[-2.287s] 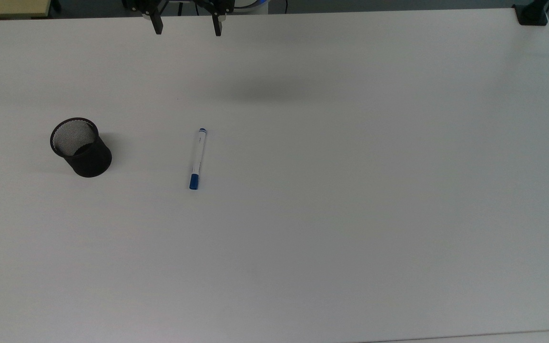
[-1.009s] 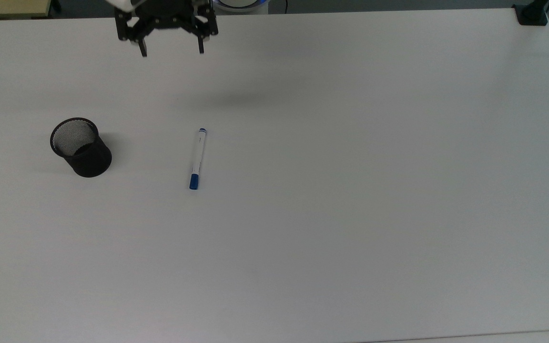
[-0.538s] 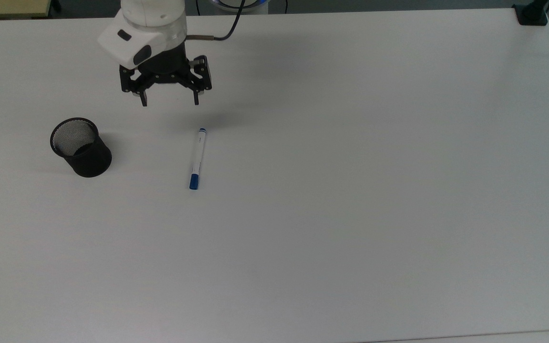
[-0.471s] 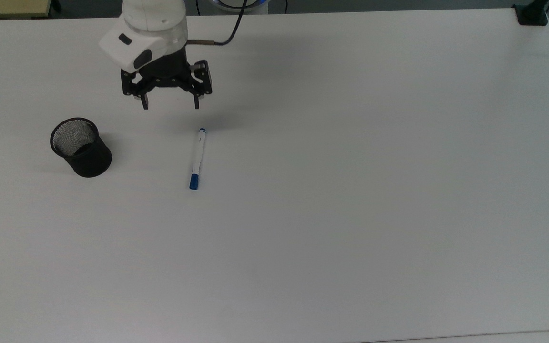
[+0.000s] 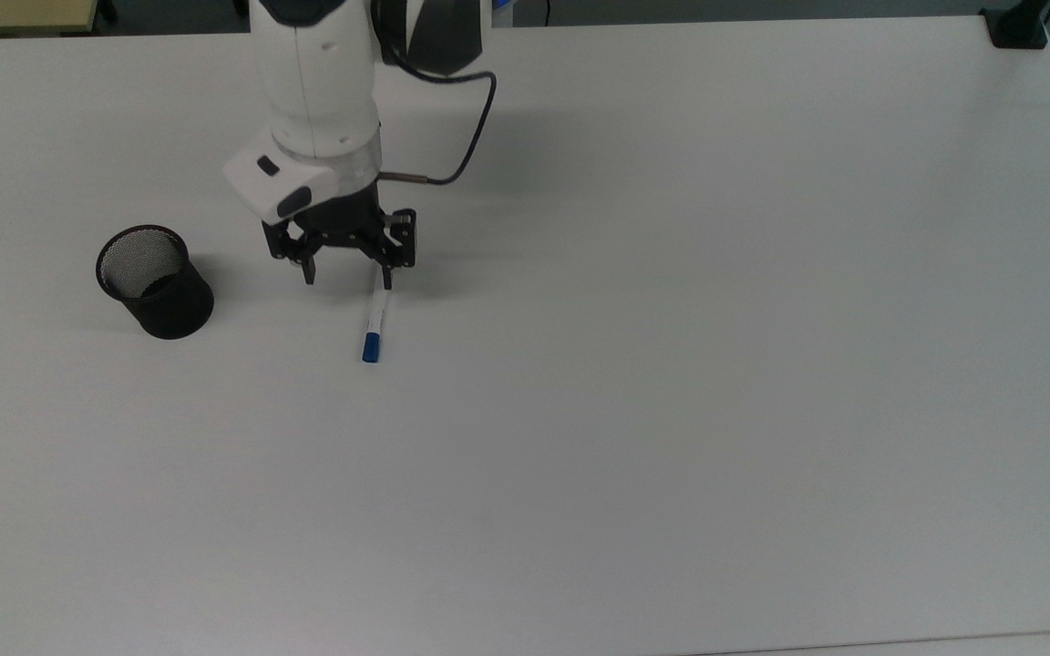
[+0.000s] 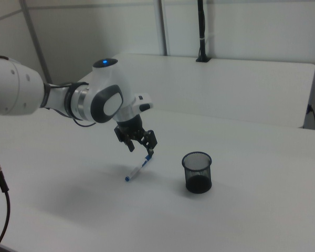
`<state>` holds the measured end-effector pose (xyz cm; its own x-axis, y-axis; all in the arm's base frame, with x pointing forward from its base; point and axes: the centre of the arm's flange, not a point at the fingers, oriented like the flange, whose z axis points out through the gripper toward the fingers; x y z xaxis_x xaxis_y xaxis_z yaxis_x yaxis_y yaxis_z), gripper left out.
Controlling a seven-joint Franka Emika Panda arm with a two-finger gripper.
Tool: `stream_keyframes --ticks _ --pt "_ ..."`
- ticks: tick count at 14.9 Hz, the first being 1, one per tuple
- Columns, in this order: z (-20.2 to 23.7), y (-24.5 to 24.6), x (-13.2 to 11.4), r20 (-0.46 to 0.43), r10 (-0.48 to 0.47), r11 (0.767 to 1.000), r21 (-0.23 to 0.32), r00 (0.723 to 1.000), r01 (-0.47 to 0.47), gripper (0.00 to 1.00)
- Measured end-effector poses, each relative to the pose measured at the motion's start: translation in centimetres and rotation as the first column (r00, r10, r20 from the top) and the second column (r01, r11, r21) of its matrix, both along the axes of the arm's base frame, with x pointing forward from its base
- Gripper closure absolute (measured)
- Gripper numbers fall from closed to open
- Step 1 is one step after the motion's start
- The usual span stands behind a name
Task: Insert the marker
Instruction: 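Move the open gripper down over the white blue-capped marker, then close the gripper on the marker's body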
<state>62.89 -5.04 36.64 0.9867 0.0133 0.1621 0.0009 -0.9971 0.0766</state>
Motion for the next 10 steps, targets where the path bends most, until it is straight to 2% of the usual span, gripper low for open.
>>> stream_keyframes --ticks 4,6,8,9,10 --pt "-2.6 1.4 0.8 0.019 -0.013 1.0 0.003 1.0 0.013 0.21" --pt "-4.0 1.7 1.2 0.033 -0.025 1.0 0.002 0.999 0.025 0.3" --pt "-5.0 1.7 1.4 0.034 -0.019 1.0 -0.004 0.999 0.02 0.33" --pt "-5.5 1.7 1.4 0.027 -0.013 1.0 -0.013 1.0 0.013 0.45" --pt "-5.8 1.7 1.4 0.023 -0.008 1.0 -0.021 1.0 0.008 0.53"
